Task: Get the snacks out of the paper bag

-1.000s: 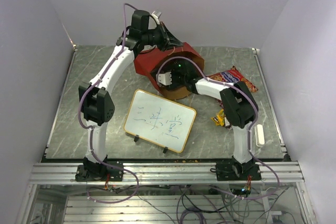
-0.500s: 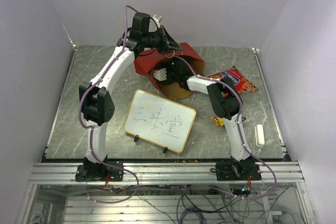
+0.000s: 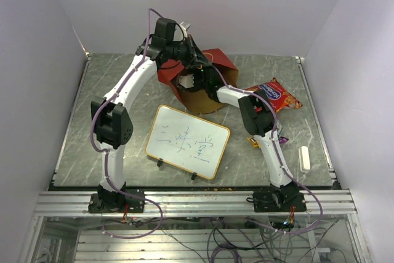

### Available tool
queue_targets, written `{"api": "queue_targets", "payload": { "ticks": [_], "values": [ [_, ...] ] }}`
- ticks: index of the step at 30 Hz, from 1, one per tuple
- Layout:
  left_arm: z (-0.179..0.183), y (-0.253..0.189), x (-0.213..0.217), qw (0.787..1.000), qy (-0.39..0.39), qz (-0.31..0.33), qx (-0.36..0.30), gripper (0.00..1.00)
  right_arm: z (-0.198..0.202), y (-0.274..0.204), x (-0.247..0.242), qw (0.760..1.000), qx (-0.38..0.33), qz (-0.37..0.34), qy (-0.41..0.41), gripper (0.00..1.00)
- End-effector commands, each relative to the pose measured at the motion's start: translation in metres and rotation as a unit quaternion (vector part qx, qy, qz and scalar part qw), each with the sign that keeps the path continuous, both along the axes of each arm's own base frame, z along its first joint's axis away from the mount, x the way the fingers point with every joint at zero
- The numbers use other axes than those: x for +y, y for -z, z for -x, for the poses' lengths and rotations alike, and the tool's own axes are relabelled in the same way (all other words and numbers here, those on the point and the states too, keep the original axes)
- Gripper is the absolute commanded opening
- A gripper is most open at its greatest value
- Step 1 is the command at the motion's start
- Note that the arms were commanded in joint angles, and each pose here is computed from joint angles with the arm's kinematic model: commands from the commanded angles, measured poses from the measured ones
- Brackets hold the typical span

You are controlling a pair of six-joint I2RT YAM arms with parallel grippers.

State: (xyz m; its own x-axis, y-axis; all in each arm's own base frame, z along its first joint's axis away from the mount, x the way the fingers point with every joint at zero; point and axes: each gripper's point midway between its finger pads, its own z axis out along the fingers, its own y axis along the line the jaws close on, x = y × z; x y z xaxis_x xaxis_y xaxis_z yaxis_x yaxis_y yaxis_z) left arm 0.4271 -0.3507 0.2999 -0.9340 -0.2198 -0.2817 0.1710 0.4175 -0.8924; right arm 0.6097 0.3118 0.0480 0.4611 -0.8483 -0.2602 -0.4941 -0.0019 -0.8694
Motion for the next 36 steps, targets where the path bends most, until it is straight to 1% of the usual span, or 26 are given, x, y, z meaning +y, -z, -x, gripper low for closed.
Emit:
{"api": "queue_targets", "payload": {
  "ticks": [1,4,10,15,20,21,24,25,27,28,30,32,36],
  "values": [
    [0.012,-0.018,0.01,1.0,0.003,0.0,-0.019,0.07,-0.004,0.014,0.005,1.0,0.017,-0.023,0.002,0.55],
    [0.011,-0.02,0.012,1.0,-0.002,0.011,-0.014,0.07,-0.003,0.007,0.007,0.999,0.019,-0.036,-0.001,0.4],
    [0.002,-0.021,0.02,1.0,-0.021,0.016,-0.015,0.07,0.009,-0.002,0.01,0.998,0.033,-0.053,-0.013,0.14],
    [-0.004,-0.021,0.021,0.999,-0.032,0.029,-0.014,0.07,0.018,-0.017,0.005,0.997,0.042,-0.071,-0.002,0.0],
    [-0.012,-0.021,0.025,0.998,-0.044,0.031,-0.012,0.07,0.04,-0.035,0.001,0.995,0.041,-0.093,-0.001,0.0],
    [-0.013,-0.022,0.025,0.998,-0.045,0.034,-0.013,0.07,0.048,-0.045,0.004,0.994,0.038,-0.101,-0.008,0.0],
    [-0.016,-0.025,0.025,0.998,-0.047,0.043,-0.013,0.07,0.073,-0.048,0.004,0.993,0.05,-0.104,-0.016,0.0],
    [-0.017,-0.026,0.024,0.998,-0.047,0.045,-0.017,0.07,0.083,-0.043,0.001,0.993,0.059,-0.105,-0.016,0.0],
    [-0.019,-0.027,0.024,0.998,-0.048,0.048,-0.02,0.07,0.096,-0.049,0.0,0.99,0.063,-0.123,-0.016,0.0],
    [-0.021,-0.027,0.023,0.997,-0.051,0.054,-0.02,0.07,0.109,-0.057,-0.002,0.988,0.073,-0.131,-0.016,0.0],
    [-0.021,-0.028,0.023,0.996,-0.056,0.064,-0.021,0.07,0.121,-0.059,-0.008,0.988,0.08,-0.131,-0.016,0.0],
    [-0.021,-0.032,0.023,0.995,-0.062,0.074,-0.028,0.07,0.13,-0.063,-0.015,0.988,0.078,-0.136,-0.011,0.0],
    [-0.018,-0.034,0.025,0.995,-0.063,0.071,-0.033,0.07,0.131,-0.049,-0.029,0.99,0.089,-0.111,0.013,0.0]
  ]
}}
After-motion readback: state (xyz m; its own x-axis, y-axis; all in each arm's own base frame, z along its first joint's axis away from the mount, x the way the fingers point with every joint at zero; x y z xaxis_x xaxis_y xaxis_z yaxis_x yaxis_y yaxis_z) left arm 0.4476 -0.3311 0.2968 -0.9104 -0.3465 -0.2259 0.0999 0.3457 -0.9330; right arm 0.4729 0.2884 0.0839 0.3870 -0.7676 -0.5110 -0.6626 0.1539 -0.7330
